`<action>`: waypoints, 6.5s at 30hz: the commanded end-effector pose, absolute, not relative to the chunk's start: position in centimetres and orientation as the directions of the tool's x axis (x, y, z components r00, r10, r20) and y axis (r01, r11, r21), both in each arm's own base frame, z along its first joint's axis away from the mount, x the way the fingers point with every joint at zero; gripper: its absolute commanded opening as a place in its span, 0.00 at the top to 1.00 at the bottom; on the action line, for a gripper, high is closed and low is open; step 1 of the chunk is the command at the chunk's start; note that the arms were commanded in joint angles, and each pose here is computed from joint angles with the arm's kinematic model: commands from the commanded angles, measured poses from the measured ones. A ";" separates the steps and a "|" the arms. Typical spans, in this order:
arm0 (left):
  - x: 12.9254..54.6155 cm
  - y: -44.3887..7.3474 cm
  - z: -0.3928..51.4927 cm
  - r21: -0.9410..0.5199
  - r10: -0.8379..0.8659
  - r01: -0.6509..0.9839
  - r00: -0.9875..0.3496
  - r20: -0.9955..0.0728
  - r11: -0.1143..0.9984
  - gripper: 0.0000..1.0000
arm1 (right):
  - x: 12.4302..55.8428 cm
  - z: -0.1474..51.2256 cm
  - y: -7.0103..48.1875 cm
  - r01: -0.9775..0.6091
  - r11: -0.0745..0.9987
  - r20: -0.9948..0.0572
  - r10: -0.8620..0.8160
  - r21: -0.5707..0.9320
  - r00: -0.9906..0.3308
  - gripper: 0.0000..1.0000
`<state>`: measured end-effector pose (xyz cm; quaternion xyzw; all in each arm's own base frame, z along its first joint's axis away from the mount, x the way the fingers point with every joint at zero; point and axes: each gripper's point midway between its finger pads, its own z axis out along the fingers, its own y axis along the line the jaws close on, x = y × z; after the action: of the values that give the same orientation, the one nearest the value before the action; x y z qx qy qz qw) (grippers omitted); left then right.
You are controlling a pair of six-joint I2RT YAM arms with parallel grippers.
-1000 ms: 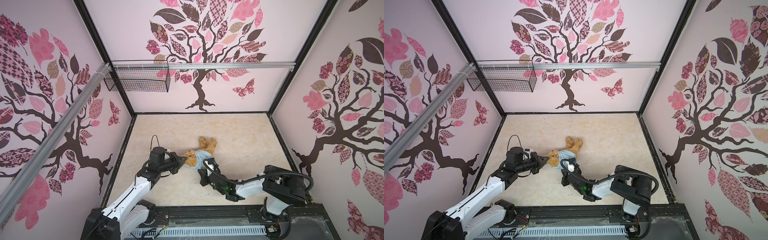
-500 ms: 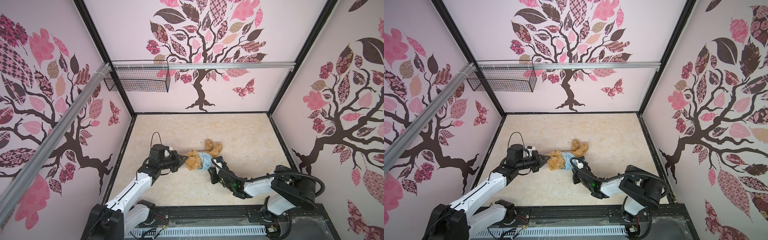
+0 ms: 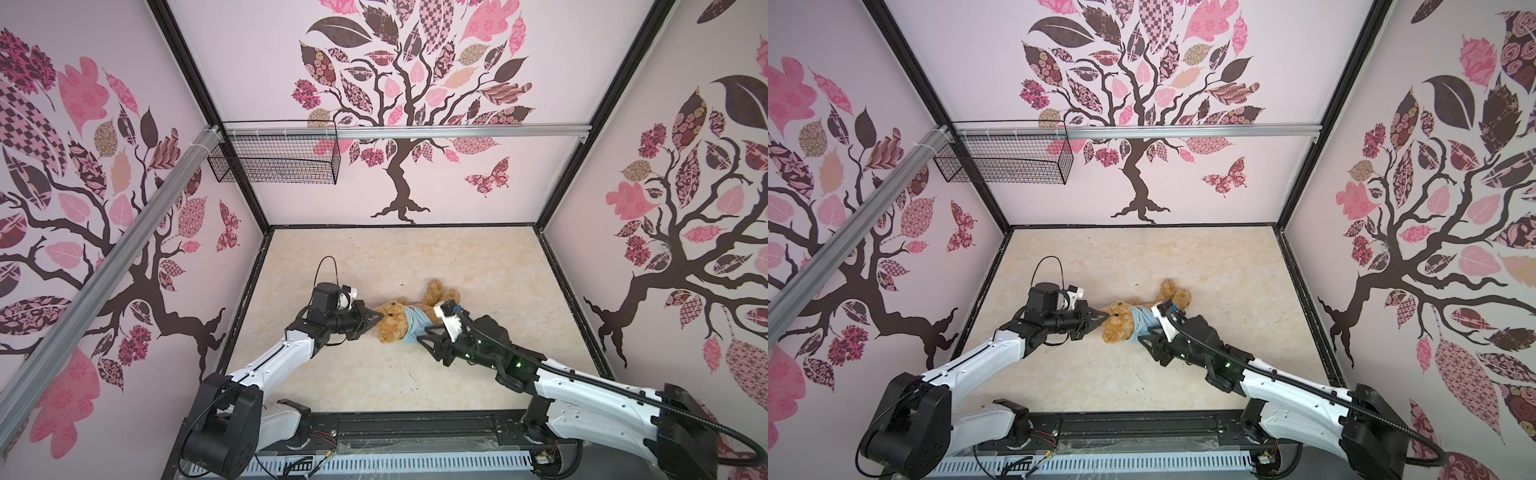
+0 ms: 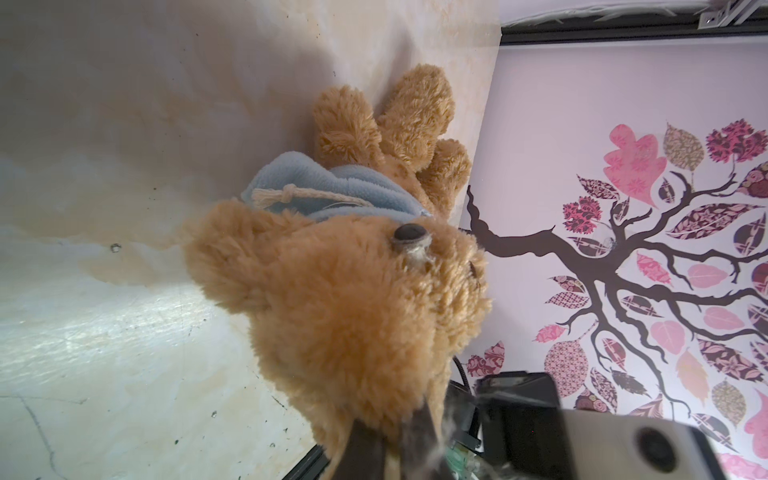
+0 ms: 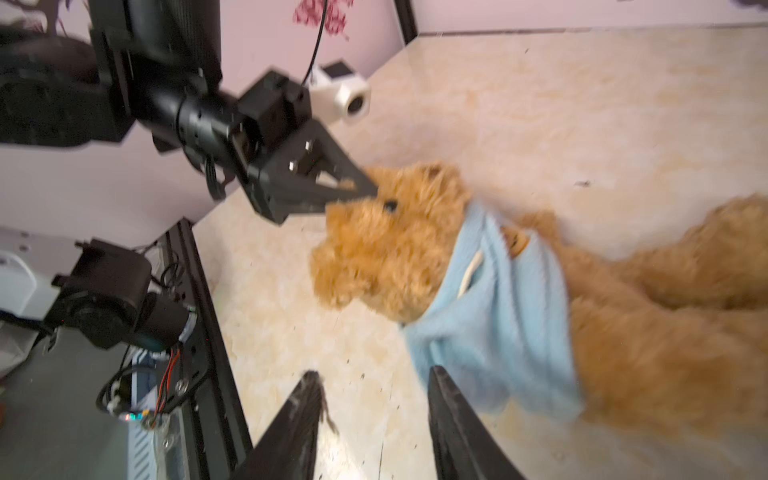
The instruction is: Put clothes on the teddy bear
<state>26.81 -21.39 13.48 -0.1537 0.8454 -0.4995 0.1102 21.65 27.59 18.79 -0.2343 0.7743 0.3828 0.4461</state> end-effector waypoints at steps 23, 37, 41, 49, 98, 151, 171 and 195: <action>25.5 -20.7 12.7 -0.915 -0.440 -0.086 -0.892 -0.105 0.395 0.34 | 25.8 5.7 27.6 -0.351 0.664 -0.538 0.090 0.660 -0.838 0.87; 25.4 -21.2 10.0 -0.869 -0.379 -0.084 -0.917 -0.124 0.487 0.06 | 22.8 4.0 27.7 -0.341 0.667 -0.522 0.085 0.662 -0.849 0.93; 25.6 -21.5 9.6 -0.881 -0.396 -0.131 -0.915 -0.069 0.454 0.03 | 22.2 3.6 27.6 -0.340 0.665 -0.512 0.075 0.665 -0.856 0.94; 26.2 -22.0 9.6 -0.895 -0.425 -0.199 -0.905 0.011 0.399 0.03 | 20.9 2.7 26.7 -0.337 0.666 -0.501 0.063 0.665 -0.863 0.96; 25.2 -24.4 18.7 -0.634 0.017 0.587 -0.741 -0.672 0.504 1.00 | 23.3 20.9 22.5 -0.592 0.625 -0.724 -0.061 0.509 -0.687 0.39; 25.9 -24.5 16.3 -0.815 -0.164 0.265 -0.902 -0.398 0.516 1.00 | 24.1 14.3 30.5 -0.569 0.568 -0.757 0.157 0.594 -0.634 0.88; 26.8 -21.2 14.5 -0.693 -0.196 0.225 -0.859 -0.473 0.685 1.00 | 28.3 11.4 18.4 -0.173 0.713 -0.624 0.438 0.680 -0.648 1.00; 27.6 -22.3 15.2 -0.596 -0.031 0.405 -0.809 -0.586 0.694 1.00 | 26.7 13.8 23.9 -0.454 0.602 -0.661 0.168 0.656 -0.732 1.00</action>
<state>26.61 -22.09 13.43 0.0713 0.8822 -0.3848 0.2617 25.62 23.86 12.85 -0.0753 0.8228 0.4490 0.3402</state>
